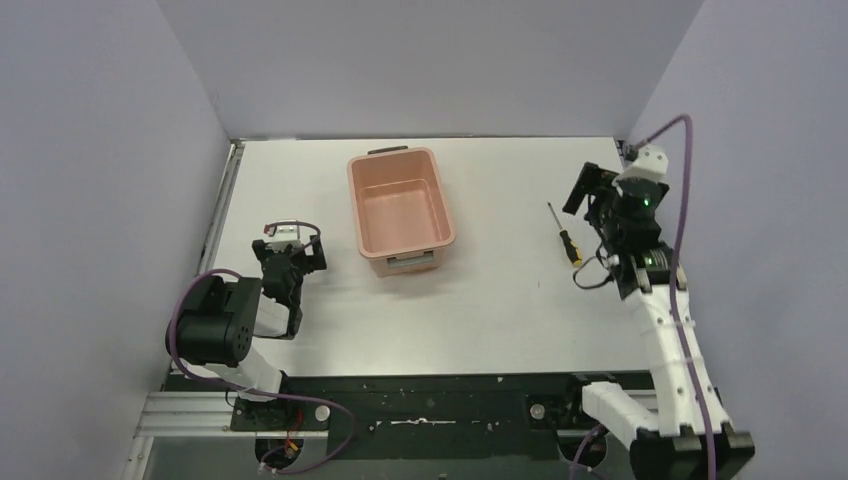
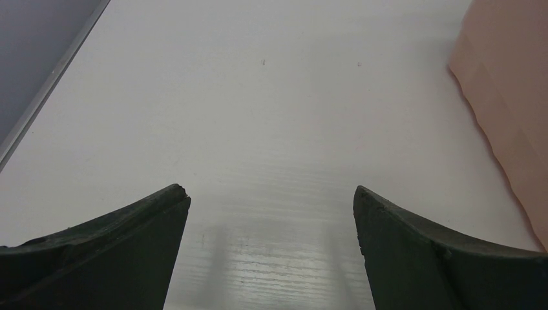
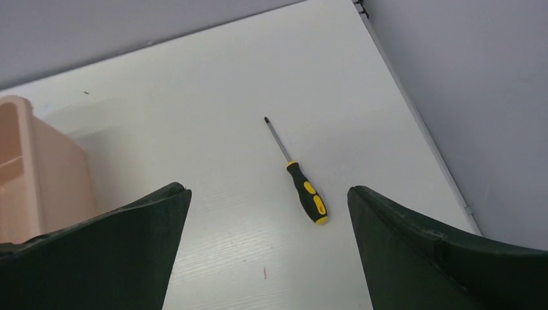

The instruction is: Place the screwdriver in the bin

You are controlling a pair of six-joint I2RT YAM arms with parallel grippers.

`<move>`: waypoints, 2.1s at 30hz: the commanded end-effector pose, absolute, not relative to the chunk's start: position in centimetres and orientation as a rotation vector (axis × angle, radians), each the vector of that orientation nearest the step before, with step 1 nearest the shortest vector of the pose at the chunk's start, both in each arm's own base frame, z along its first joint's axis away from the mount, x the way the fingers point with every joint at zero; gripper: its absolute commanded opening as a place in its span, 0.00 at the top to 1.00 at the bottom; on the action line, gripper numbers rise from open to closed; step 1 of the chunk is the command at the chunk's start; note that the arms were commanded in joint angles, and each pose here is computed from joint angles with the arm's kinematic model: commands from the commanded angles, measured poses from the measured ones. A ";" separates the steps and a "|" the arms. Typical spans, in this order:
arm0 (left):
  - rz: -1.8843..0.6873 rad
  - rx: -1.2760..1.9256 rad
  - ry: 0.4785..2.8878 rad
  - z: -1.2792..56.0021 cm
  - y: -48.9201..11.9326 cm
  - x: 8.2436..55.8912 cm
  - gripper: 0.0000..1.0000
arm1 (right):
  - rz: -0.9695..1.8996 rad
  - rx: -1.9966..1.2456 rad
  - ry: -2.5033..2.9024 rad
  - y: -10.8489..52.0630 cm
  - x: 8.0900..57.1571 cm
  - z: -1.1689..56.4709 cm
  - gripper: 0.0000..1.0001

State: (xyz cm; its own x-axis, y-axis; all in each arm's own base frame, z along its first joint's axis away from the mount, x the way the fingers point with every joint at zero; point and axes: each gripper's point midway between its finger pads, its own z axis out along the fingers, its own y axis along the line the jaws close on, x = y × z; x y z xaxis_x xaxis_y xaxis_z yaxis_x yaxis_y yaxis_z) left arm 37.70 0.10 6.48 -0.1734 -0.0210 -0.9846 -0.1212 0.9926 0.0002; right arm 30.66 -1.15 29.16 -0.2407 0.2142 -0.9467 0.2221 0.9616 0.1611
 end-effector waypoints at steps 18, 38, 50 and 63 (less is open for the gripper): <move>0.085 -0.096 1.712 7.4 0.1 38.0 0.03 | -0.148 0.060 2.790 -4.6 40.7 2.3 0.14; 0.085 -0.095 1.713 7.3 0.1 38.0 0.03 | 0.198 0.074 2.387 7.7 47.9 24.1 1.00; 0.086 -0.096 1.711 7.4 0.1 38.0 0.03 | 0.479 -0.329 2.198 35.6 44.5 23.7 1.00; 0.085 -0.096 1.713 7.3 0.1 38.0 0.03 | 0.155 -0.392 2.454 35.9 41.8 7.9 0.95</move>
State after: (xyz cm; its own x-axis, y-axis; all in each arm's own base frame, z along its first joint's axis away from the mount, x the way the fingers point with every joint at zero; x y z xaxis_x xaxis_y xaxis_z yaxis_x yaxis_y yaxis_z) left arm 37.70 0.10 6.48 -0.1735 -0.0206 -0.9846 -0.1211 0.9926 0.0006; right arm 39.96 35.70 5.14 -0.7978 -0.3038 -0.5208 -0.3707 0.9284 0.0263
